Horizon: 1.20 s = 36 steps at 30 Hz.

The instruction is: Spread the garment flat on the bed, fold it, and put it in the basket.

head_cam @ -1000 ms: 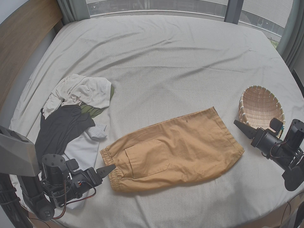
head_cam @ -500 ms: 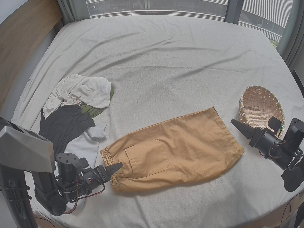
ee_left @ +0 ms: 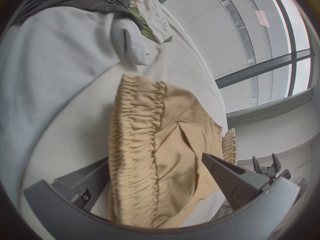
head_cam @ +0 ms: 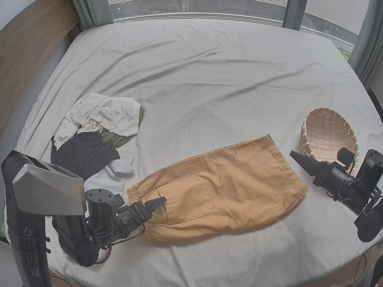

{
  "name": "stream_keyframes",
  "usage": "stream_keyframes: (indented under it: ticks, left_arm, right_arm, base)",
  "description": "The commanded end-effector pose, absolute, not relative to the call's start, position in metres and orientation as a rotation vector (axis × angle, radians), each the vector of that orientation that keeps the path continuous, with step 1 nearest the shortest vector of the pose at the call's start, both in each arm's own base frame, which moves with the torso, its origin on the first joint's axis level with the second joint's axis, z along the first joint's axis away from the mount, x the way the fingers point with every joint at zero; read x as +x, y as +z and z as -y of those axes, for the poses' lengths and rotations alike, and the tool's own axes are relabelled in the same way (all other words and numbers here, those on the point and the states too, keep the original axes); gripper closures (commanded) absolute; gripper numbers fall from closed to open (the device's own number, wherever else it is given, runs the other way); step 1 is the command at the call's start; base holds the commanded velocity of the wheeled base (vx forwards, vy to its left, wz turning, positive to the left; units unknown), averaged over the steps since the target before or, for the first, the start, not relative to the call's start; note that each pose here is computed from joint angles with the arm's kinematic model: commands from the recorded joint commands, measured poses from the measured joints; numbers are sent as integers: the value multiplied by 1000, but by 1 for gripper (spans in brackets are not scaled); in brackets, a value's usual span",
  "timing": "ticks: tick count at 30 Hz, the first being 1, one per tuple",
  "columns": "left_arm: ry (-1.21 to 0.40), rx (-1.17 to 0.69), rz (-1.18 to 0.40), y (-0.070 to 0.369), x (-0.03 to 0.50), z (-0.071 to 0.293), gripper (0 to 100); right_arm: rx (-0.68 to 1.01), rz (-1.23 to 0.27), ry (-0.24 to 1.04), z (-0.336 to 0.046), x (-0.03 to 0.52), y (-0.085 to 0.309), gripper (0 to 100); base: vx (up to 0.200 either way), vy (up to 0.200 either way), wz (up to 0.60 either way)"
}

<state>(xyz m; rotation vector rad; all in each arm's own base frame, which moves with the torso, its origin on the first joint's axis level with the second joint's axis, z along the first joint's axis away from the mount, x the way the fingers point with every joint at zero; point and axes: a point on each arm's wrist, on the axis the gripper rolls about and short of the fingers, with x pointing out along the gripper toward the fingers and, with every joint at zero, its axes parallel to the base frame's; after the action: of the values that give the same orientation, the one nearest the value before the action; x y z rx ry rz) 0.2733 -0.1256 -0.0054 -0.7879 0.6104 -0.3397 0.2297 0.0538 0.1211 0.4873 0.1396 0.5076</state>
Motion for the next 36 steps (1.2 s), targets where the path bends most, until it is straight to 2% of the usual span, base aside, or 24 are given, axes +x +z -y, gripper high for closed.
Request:
stream_keyframes:
  ticks: [1,5,6,12,18,26,36]
  left_arm:
    - [-352,-799,-601,-5,277,130,0]
    - [-345,-803,-598,-5,277,129,0]
    - [-339,-803,-595,-5,277,128,100]
    - [-318,-805,-592,-3,277,122,100]
    - [-266,-822,-591,8,264,99,100]
    - [-313,-818,-624,29,231,87,100]
    - [-268,-808,-632,33,215,71,100]
  right_arm:
    - [486,-145,508,-54,229,120,0]
    - [487,-159,506,-54,227,118,0]
    - [487,-162,506,-53,227,117,0]
    - [487,-167,512,-56,226,116,0]
    - [486,-166,509,-55,227,116,0]
    - [489,-174,511,-56,227,115,0]
    - [490,-182,515,-57,225,114,0]
  base:
    - [0,0,0]
    - [0,0,0]
    - [0,0,0]
    - [0,0,0]
    - [0,0,0]
    - [0,0,0]
    - [0,0,0]
